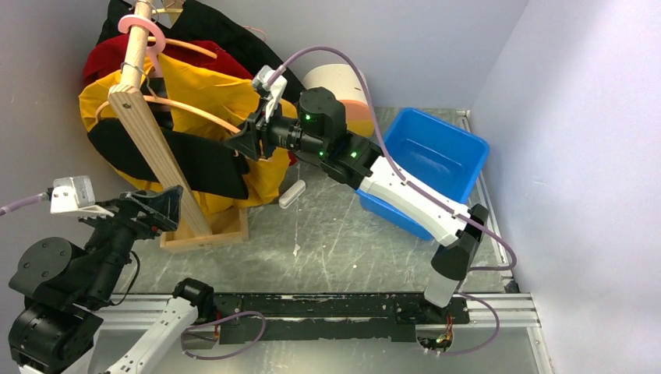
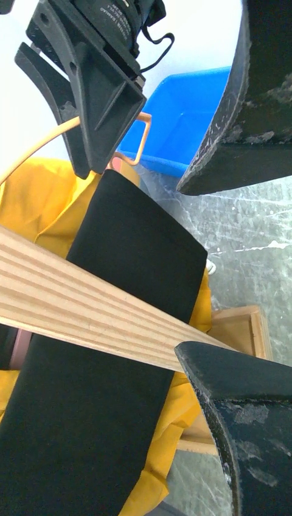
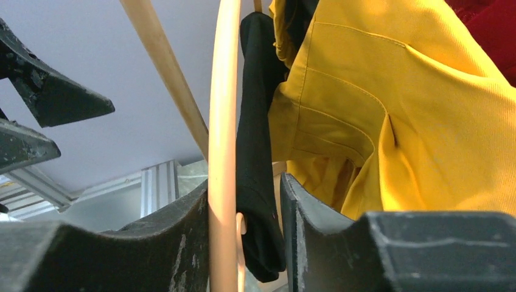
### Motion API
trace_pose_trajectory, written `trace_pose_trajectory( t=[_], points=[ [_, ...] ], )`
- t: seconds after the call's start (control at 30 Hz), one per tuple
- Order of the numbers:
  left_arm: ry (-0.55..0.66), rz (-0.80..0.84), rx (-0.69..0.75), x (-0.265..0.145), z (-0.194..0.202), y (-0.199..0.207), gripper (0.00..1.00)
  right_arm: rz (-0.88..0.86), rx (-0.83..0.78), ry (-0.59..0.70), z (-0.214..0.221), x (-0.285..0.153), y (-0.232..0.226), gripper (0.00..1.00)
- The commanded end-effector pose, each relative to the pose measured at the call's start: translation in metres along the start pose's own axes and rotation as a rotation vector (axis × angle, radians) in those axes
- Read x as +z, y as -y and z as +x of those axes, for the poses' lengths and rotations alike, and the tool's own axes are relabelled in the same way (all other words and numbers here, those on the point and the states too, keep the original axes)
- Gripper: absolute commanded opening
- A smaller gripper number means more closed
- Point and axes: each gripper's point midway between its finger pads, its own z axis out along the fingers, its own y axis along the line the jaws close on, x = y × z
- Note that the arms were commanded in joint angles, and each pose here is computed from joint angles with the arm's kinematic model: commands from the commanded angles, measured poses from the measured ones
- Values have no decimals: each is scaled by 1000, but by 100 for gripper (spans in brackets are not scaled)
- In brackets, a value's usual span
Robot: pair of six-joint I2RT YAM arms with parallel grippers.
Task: Remove the skirt from the hanger
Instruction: Pick up the hanger from the clothesline.
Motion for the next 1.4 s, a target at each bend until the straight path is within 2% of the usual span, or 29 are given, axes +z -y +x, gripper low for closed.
trace_pose_trajectory(
  t=[0.0,0.13,0.3,0.53,1.03,1.37],
  points=[
    [-32,32,-16,-1,8,5,93,-33,-14,1,-5,6,-4,40],
    [-36,28,-23,-1,10,4,94,-48,5,2,-5,10,-6,25],
    [-43,34,-26,-1,12,5,93,-93,16,49,-13,11,-15,21],
    [-42,41,-35,-1,12,6,93,-166,44,129,-35,12,-29,0],
    [-73,120,-47,8,17,24,94,-220,108,338,-86,-4,-35,0],
    [-123,245,-11,20,19,53,93,-219,116,359,-89,-24,-25,0]
  ],
)
